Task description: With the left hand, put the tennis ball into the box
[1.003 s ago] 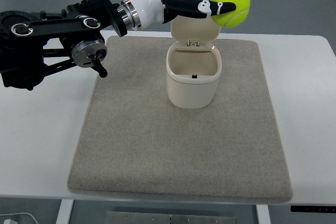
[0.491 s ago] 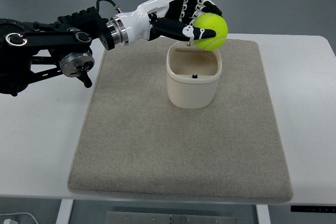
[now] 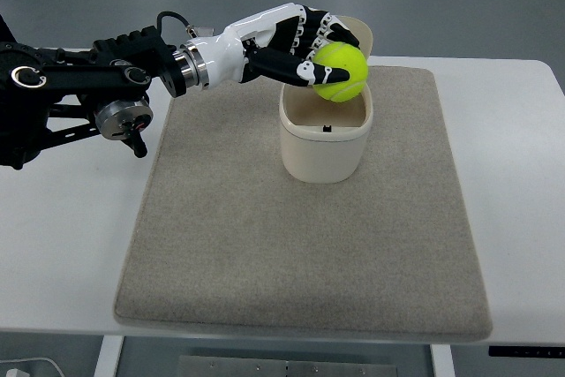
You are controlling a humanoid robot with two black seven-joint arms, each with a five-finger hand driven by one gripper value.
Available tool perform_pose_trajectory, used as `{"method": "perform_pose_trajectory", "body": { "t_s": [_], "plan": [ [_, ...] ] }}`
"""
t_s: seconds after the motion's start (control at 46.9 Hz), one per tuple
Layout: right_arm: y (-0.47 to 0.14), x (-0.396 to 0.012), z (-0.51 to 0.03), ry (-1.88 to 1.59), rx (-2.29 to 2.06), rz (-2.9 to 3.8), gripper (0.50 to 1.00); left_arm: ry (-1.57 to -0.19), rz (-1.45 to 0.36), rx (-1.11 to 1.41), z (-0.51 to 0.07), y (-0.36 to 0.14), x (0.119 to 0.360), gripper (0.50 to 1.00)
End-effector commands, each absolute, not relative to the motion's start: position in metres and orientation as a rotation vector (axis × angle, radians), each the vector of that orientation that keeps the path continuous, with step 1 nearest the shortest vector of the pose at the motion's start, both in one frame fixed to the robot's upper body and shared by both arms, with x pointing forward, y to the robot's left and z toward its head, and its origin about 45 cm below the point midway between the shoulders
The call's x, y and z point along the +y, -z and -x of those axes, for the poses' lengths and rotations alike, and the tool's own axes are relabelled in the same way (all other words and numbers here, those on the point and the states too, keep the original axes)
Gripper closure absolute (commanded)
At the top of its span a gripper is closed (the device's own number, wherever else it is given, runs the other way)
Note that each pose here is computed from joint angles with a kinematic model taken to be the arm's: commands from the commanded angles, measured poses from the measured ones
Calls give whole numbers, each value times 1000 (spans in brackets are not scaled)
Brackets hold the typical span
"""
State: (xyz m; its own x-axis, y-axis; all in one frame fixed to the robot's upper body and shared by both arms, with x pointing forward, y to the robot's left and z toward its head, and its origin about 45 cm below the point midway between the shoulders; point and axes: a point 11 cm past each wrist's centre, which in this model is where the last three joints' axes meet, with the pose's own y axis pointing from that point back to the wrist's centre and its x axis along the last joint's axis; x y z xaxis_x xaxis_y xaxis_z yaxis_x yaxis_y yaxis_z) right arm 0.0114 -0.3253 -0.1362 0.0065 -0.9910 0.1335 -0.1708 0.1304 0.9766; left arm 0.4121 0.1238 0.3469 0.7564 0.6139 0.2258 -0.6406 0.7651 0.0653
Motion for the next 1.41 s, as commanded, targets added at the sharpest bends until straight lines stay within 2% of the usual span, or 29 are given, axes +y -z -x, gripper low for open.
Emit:
{"method": "perform_pose_trajectory", "body": {
  "t_s": [0.0, 0.619, 0.662, 0.747, 0.768, 0.982, 1.046, 1.088, 1.387],
  "plan": [
    [136, -325, -12, 1012, -1380, -1242, 562, -688, -149, -196, -412, -345, 125, 930],
    [136, -325, -11, 1012, -1378, -1241, 562, -722, -202, -193, -416, -329, 140, 915],
    [136, -325, -12, 1011, -1381, -1241, 562, -725, -207, -195, -416, -328, 141, 877],
    [136, -325, -11, 1011, -1378, -1240, 562, -729, -208, -196, -416, -327, 141, 725],
    [136, -325, -11, 1012, -1378, -1241, 562, -731, -209, -197, -417, -327, 141, 716],
    [136, -325, -11, 1011, -1378, -1240, 562, -743, -213, -202, -420, -327, 144, 692],
    [136, -325, -11, 1012, -1380, -1240, 562, -741, -212, -203, -420, -327, 143, 643],
    [136, -325, -12, 1012, -1380, -1242, 562, -741, -210, -203, -420, -327, 143, 628],
    [136, -325, -11, 1012, -1378, -1241, 562, -729, -195, -202, -418, -331, 137, 621]
  ]
}}
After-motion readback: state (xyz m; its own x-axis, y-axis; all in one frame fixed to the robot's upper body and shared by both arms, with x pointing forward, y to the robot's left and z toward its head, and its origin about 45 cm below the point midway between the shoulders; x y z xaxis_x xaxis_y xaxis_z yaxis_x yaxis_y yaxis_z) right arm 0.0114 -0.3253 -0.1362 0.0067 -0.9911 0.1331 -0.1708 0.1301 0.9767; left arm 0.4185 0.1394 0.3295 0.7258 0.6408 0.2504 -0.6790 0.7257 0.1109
